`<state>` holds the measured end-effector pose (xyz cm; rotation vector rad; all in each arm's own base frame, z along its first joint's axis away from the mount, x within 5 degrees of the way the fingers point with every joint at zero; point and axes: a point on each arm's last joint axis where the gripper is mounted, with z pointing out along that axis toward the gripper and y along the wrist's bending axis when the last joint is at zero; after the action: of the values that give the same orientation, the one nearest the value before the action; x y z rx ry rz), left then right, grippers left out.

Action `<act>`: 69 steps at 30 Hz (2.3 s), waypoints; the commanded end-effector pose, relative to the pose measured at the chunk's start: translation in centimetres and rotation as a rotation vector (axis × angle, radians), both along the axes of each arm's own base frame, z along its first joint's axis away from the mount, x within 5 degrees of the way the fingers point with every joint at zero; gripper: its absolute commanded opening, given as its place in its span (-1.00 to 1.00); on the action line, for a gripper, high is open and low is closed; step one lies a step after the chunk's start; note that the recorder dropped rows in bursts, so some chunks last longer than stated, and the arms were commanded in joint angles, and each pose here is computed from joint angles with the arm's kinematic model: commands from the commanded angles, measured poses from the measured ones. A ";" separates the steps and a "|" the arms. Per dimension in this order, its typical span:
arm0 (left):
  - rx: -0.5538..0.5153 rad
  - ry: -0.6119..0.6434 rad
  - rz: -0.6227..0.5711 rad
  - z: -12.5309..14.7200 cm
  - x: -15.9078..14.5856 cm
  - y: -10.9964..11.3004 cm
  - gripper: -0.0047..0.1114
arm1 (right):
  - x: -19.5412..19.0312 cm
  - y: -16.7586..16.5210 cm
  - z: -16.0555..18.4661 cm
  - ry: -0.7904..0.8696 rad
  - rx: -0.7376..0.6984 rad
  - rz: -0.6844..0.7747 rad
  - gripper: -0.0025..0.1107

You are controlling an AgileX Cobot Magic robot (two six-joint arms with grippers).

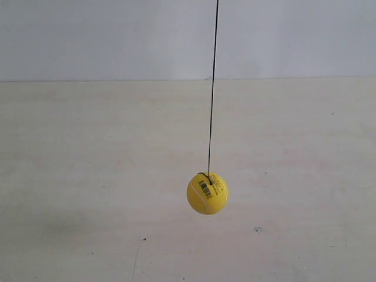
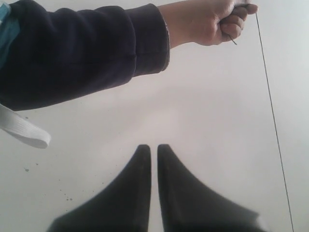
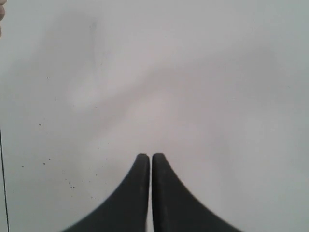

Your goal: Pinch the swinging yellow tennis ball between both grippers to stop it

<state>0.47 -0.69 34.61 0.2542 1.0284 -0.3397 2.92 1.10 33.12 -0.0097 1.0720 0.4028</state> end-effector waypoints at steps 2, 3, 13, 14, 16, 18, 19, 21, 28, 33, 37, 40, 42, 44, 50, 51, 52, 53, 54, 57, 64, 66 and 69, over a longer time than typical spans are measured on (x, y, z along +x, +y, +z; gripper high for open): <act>-0.013 0.008 -0.011 -0.2 0.0 0.0 -0.84 | 0.2 -0.5 -1.1 0.108 -0.050 -0.079 -0.96; -0.013 0.008 -0.011 -0.2 0.0 0.0 -0.84 | 0.4 -1.0 -2.2 0.215 -0.108 -0.149 -0.96; -0.014 0.009 -0.009 -0.2 0.0 0.0 -0.84 | 2.6 -0.3 -11.7 0.378 -0.316 -0.158 -0.96; -0.013 0.008 -0.011 -0.2 0.0 0.0 -0.84 | 2.7 -0.3 -12.0 0.387 -0.324 -0.158 -0.96; -0.013 0.008 -0.011 -0.2 0.0 0.0 -0.84 | 2.7 -0.4 -12.1 0.394 -0.323 -0.171 -0.96; -0.013 0.008 -0.011 -0.2 0.0 0.0 -0.84 | 2.7 -0.6 -12.5 0.452 -0.310 -0.189 -0.96; -0.013 0.008 -0.011 -0.2 0.0 0.0 -0.84 | 2.7 -0.7 -12.7 0.474 -0.306 -0.198 -0.96; -0.013 0.007 -0.012 -0.2 0.0 0.0 -0.84 | 2.7 -0.8 -13.0 0.509 -0.308 -0.210 -0.96; -0.013 0.007 -0.012 -0.2 0.0 0.0 -0.84 | 2.5 -1.3 -14.7 0.710 -0.314 -0.257 -0.96; -0.014 0.008 -0.010 -0.2 0.0 0.0 -0.84 | 2.4 -1.3 -14.9 0.727 -0.316 -0.257 -0.96; -0.014 0.008 -0.010 -0.2 0.0 0.0 -0.84 | 2.4 -1.3 -14.8 0.725 -0.316 -0.257 -0.96; -0.014 0.008 -0.010 -0.2 0.0 0.0 -0.84 | 2.5 -1.3 -14.8 0.723 -0.315 -0.257 -0.96; -0.014 0.008 -0.010 -0.2 0.0 0.0 -0.84 | 2.5 -1.3 -14.8 0.723 -0.315 -0.257 -0.96; -0.014 0.008 -0.010 -0.2 0.0 0.0 -0.84 | 2.5 -1.3 -14.8 0.723 -0.315 -0.257 -0.96; -0.014 0.008 -0.010 -0.2 0.0 0.0 -0.84 | 2.5 -1.3 -14.8 0.723 -0.315 -0.257 -0.96; -0.014 0.008 -0.010 -0.2 0.0 0.0 -0.84 | 2.5 -1.3 -14.8 0.723 -0.315 -0.257 -0.96; -0.014 0.008 -0.010 -0.2 0.0 0.0 -0.84 | 2.5 -1.3 -14.8 0.723 -0.315 -0.257 -0.96; -0.014 0.008 -0.010 -0.2 0.0 0.0 -0.84 | 2.5 -1.3 -14.8 0.723 -0.315 -0.257 -0.96; -0.014 0.008 -0.010 -0.2 0.0 0.0 -0.84 | 2.5 -1.3 -14.8 0.723 -0.315 -0.257 -0.96; -0.011 0.007 -0.009 -0.2 0.0 0.0 -0.84 | 2.5 -1.3 -14.8 0.723 -0.315 -0.257 -0.96; -0.012 0.010 -0.006 -0.2 0.0 0.0 -0.84 | 2.5 -1.3 -14.8 0.723 -0.315 -0.257 -0.96; -0.015 0.012 -0.010 -0.2 0.1 0.0 -0.84 | 2.5 -1.3 -14.8 0.723 -0.315 -0.257 -0.96; -0.063 0.116 0.017 -1.8 1.1 0.2 -0.84 | 2.5 -1.3 -14.8 0.723 -0.315 -0.257 -0.96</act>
<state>0.91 -0.73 33.94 0.2184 1.0593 -0.3802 5.40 -0.18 18.19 -0.0132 1.8290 -0.0131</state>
